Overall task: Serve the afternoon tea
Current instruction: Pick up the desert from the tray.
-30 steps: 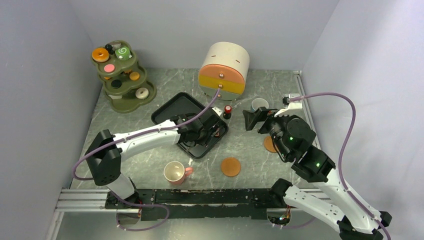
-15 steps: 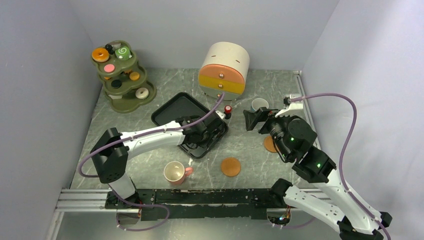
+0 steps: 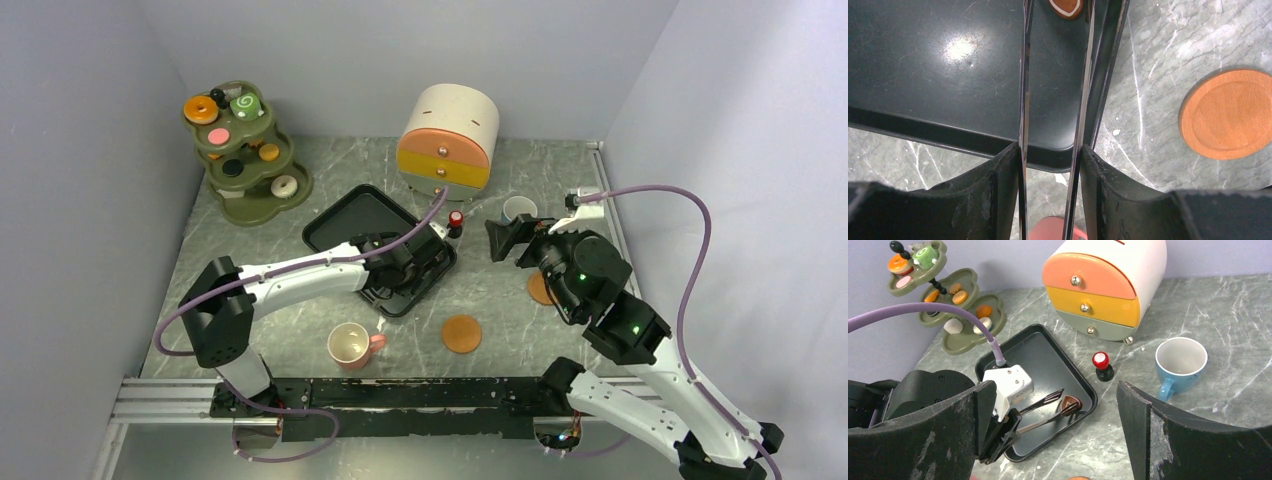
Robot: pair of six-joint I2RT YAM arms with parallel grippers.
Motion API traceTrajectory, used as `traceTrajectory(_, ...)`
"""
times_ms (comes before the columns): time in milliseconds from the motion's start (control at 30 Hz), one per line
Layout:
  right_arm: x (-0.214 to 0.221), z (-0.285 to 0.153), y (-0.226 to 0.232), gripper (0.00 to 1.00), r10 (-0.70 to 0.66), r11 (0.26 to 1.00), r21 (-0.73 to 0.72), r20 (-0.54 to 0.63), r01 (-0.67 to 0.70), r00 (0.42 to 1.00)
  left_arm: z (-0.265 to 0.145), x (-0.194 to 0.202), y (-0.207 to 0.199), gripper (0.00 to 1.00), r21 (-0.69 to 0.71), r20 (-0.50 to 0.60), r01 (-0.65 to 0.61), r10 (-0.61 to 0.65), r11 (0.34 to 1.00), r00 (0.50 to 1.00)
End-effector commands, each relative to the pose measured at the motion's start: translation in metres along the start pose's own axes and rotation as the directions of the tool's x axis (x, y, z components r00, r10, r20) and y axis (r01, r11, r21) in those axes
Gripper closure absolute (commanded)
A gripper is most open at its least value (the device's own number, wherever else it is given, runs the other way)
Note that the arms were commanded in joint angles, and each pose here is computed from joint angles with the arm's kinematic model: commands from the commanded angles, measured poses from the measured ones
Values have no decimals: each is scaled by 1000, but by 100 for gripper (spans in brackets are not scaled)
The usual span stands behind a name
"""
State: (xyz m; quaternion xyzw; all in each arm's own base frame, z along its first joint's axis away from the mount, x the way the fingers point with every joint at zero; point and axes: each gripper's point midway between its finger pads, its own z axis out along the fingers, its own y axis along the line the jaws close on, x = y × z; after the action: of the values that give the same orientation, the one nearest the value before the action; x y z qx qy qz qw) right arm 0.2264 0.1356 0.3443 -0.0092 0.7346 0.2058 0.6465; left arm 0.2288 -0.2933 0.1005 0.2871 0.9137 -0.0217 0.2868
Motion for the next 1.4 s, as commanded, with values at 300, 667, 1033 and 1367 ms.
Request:
traceTrajectory(300,-8,-5,-2,6,23,1000,1,26,-23,999,2,-3,-8,51,25,18,15,-16,1000,1000)
traceTrajectory(667,-10,-9,-6,6,21,1000,8,37,-22,999,13,-6,-10,48,5,7,5,-5,1000,1000)
traceTrajectory(1033,-7,-9,-10,6,18,1000,22,38,-19,999,4,-6,-7,51,1,-1,23,-23,1000,1000)
traceTrajectory(1367,-3,-9,-10,6,19,1000,18,32,-19,999,-3,-4,-3,49,-7,-10,16,-16,1000,1000)
